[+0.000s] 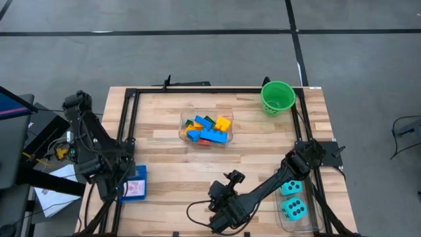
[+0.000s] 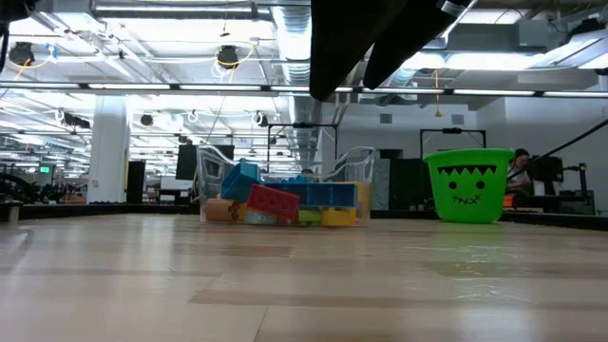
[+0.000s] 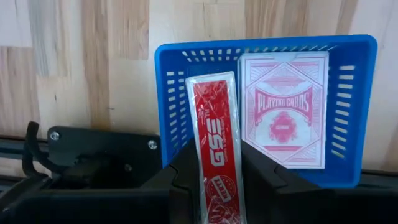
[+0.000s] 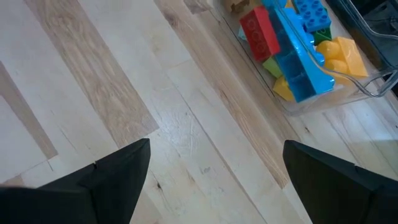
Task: Pick & Place Toys
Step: Put the red playing card box into the blue bin
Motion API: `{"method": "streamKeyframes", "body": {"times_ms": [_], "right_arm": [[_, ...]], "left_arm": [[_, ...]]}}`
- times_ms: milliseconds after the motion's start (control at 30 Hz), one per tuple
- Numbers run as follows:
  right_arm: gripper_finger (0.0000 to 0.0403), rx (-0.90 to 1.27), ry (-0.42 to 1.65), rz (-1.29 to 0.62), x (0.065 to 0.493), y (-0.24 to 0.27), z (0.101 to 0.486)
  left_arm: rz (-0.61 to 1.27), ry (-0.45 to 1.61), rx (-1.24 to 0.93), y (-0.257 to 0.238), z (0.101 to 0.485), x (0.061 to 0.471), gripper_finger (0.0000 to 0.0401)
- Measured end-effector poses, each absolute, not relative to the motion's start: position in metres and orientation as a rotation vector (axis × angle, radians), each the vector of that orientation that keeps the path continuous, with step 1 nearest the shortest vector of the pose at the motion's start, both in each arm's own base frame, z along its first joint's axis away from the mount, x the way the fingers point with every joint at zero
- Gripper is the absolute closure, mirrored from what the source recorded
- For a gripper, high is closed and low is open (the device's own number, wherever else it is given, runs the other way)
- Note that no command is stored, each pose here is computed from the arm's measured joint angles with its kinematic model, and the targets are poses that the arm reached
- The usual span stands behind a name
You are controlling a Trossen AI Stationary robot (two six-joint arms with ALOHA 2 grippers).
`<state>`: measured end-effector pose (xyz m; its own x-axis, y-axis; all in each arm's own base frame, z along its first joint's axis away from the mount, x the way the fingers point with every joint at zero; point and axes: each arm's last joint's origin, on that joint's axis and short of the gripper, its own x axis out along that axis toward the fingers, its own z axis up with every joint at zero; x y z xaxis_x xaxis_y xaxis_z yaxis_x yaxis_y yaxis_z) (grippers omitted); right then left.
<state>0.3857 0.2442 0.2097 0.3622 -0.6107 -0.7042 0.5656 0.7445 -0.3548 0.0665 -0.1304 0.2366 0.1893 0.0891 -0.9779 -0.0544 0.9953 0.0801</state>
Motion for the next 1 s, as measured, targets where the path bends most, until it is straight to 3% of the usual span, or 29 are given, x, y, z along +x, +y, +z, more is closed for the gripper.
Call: {"method": "streamKeyframes", "body": {"times_ms": [500, 1000], "right_arm": [[0.0044, -0.036, 0.915, -0.756, 0.389, 0.243, 0.21], [0.0044, -0.026, 0.91, -0.761, 0.391, 0.241, 0.21]], "left_arm": [[0.091, 1.329, 0.065, -0.13, 0.203, 0.059, 0.0335], [0.051, 1.304, 0.076, -0.135, 0.201, 0.051, 0.0334]]}}
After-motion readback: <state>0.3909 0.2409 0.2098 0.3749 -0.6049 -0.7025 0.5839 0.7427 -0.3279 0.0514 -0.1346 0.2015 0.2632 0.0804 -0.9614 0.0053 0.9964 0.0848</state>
